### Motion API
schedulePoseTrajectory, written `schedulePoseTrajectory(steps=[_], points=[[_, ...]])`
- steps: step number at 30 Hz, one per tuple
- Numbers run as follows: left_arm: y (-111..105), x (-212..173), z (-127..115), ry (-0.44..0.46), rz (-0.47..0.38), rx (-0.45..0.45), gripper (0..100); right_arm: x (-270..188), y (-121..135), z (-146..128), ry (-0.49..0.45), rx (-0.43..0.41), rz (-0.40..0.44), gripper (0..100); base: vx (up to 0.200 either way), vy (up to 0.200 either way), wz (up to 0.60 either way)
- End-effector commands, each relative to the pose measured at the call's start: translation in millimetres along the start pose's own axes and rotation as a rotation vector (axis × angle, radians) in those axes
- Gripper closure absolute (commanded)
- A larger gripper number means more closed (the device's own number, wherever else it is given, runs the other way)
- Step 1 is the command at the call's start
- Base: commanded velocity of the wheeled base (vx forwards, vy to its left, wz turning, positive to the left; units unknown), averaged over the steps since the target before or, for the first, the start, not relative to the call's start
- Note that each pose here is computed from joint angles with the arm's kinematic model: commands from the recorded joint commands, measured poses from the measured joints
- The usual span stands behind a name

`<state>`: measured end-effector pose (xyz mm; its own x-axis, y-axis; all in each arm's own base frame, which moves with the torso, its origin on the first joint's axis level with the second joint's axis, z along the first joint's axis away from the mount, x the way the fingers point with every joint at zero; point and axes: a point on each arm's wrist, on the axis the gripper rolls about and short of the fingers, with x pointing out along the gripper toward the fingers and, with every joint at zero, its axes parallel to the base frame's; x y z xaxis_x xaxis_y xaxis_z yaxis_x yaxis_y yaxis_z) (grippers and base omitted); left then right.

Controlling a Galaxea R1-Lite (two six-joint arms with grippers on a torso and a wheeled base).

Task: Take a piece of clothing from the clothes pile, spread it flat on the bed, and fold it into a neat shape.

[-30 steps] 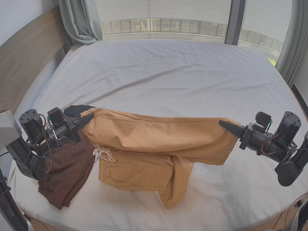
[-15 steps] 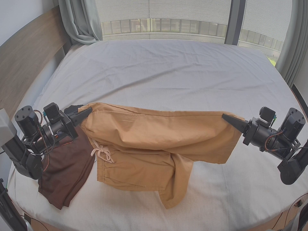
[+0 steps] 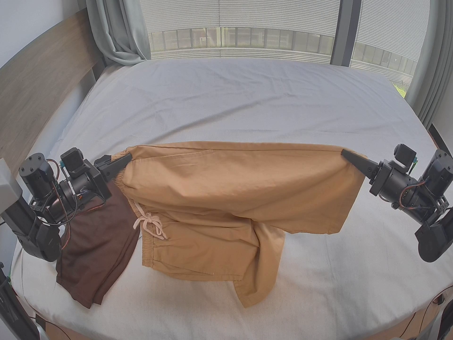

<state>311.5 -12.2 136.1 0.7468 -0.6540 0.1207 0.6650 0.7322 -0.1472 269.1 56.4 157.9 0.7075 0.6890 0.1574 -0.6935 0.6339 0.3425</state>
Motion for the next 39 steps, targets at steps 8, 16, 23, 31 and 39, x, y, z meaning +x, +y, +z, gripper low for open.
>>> schedulePoseTrajectory(steps=[8,16,23,31,39], points=[[1.9,-2.4,3.4,-0.009,0.010,0.008,100,-3.2,-3.7,5.0,-0.015,-0.010,-0.014,100,0.000,0.000,0.00],[2.2,-2.4,2.1,-0.006,0.010,0.003,100,-3.1,-4.7,5.5,-0.017,-0.010,-0.016,100,0.000,0.000,0.00],[-11.9,-0.9,6.8,-0.011,-0.025,-0.117,100,0.4,-5.0,5.9,-0.021,-0.011,-0.011,100,0.000,0.000,0.00],[-8.2,-0.9,5.7,-0.013,-0.010,-0.176,100,10.4,-16.2,4.8,-0.026,-0.013,-0.020,100,0.000,0.000,0.00],[-2.2,-1.6,2.7,-0.010,0.011,-0.181,100,9.1,-25.8,1.5,-0.018,-0.002,-0.048,100,0.000,0.000,0.00]])
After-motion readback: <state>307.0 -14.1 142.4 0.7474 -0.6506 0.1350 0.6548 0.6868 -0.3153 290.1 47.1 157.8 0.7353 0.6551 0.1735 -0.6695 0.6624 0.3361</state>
